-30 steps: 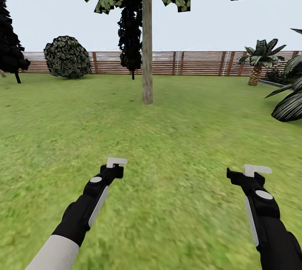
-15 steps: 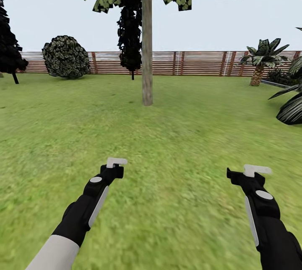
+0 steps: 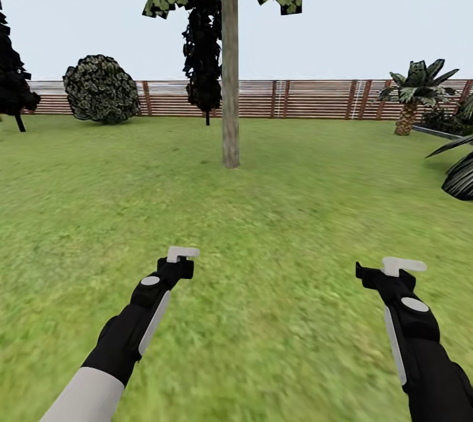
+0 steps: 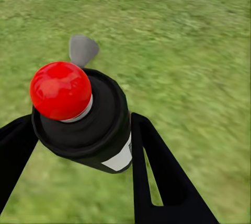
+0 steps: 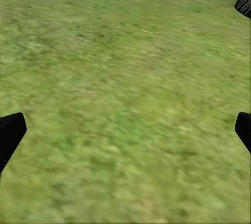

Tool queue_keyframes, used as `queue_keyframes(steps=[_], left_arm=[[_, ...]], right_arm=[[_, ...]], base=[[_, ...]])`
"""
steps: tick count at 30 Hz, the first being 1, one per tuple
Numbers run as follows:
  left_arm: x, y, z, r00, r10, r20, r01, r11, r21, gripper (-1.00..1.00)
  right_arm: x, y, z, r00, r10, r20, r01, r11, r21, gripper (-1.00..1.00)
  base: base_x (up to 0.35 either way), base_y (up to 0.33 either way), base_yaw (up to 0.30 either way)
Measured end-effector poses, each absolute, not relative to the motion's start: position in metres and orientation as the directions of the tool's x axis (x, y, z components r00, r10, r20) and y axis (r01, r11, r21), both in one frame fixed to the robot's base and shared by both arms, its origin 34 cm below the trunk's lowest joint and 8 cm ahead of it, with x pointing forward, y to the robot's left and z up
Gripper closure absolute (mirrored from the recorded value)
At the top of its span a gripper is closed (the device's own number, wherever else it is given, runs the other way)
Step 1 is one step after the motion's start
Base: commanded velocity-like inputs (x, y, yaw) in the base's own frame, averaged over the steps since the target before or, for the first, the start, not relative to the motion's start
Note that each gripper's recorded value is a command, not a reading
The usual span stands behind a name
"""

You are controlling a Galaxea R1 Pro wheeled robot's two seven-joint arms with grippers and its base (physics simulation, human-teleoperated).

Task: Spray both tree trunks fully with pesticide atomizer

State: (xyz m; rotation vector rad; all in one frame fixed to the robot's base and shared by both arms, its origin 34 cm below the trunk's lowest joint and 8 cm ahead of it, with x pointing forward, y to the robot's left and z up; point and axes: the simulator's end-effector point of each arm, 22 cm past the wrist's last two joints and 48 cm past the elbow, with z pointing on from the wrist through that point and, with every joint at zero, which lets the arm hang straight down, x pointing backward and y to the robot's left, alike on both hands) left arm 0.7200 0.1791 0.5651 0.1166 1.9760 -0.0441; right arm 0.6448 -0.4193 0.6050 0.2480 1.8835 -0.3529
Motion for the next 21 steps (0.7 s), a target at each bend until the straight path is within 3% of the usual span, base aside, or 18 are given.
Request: queue_keyframes(steps=[7,13,21], left_arm=[[0.7201,0.1792,0.5649,-0.393,0.062,-0.917,0.103,0.994,0.023,1.00],[0.7202,0.1788,0.5628,-0.396,0.061,-0.916,0.103,0.994,0.022,1.00],[0.7202,0.1780,0.5614,-0.398,0.062,-0.915,0.104,0.994,0.022,1.00]], right_arm=[[0.6447,-0.4190,0.6043,-0.332,0.001,-0.943,0.341,0.933,-0.119,-1.00],[0.6449,-0.4191,0.6024,-0.336,0.001,-0.942,0.341,0.932,-0.120,-1.00],[0.6450,-0.4197,0.6013,-0.338,0.000,-0.941,0.341,0.932,-0.122,-1.00]], base=[[0.337,0.000,0.011],[0.337,0.000,0.181],[0.337,0.000,0.027]])
